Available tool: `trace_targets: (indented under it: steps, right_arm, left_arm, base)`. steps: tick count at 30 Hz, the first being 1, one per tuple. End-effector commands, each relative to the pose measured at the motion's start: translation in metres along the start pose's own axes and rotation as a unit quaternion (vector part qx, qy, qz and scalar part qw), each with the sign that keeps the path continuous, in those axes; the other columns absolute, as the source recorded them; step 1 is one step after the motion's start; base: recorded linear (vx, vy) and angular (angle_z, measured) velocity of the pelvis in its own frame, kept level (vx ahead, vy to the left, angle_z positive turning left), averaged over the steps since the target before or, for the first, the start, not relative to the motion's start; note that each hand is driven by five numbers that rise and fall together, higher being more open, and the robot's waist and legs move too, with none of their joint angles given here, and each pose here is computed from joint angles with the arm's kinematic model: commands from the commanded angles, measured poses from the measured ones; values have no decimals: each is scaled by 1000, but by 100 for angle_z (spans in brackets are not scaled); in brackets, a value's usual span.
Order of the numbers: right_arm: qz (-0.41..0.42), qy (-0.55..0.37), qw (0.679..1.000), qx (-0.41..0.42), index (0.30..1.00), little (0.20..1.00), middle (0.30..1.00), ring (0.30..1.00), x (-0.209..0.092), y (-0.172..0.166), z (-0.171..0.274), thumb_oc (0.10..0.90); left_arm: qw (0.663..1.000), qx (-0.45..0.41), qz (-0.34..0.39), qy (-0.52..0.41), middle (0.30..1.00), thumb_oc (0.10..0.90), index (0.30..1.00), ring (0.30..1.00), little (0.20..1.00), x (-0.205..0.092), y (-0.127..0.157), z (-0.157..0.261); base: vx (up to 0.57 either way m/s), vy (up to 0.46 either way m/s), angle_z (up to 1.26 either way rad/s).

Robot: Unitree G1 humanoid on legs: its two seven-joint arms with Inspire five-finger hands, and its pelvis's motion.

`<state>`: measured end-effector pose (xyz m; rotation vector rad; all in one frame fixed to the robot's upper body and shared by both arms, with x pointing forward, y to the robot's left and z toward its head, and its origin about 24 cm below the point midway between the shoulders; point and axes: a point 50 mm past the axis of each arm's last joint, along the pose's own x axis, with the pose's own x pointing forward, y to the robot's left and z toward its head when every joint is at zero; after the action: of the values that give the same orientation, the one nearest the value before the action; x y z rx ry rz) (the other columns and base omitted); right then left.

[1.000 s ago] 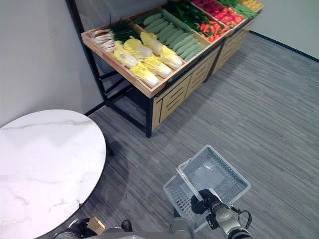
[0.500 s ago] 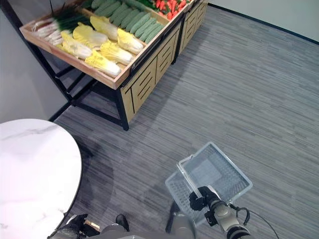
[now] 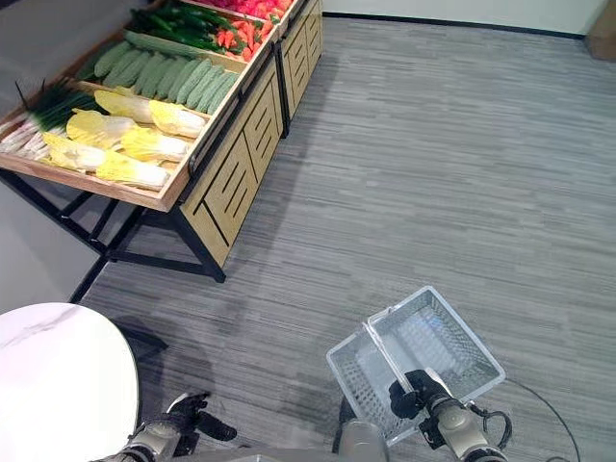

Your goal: Get the vegetables into the basket

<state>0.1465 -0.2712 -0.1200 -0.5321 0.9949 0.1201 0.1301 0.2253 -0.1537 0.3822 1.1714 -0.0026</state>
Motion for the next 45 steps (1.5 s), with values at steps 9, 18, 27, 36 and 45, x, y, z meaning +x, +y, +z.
trace_targets:
  steps: [9, 18, 27, 36, 45]
  right_arm:
    - [2, -58, 998, -13, 300, 300, 300, 300, 6, -1, 32, 400]
    - [17, -56, 998, -2, 300, 300, 300, 300, 11, 14, 38, 400]
    - [37, -57, 998, 9, 300, 300, 300, 300, 12, 24, 40, 400]
    - [38, -29, 999, 6, 300, 300, 300, 300, 10, 28, 22, 400]
    - [35, 45, 998, 42, 300, 300, 300, 300, 5, 37, -16, 400]
  left_arm:
    - [999, -23, 41, 16, 1000, 900, 1000, 1000, 1000, 0, 20, -7]
    - [996, -40, 80, 0, 1000, 900, 1000, 1000, 1000, -2, 48, -2]
    - [995, -39, 88, 22, 1000, 900, 1000, 1000, 1000, -4, 56, -18]
    - [997, -35, 66, 31, 1000, 900, 1000, 1000, 1000, -3, 42, -22]
    - [997, -29, 61, 48, 1000, 900, 1000, 1000, 1000, -4, 37, -31]
  base:
    - [68, 87, -26]
    - [9, 188, -72]
    - [22, 108, -37]
    - [10, 55, -4]
    - [22, -11, 11]
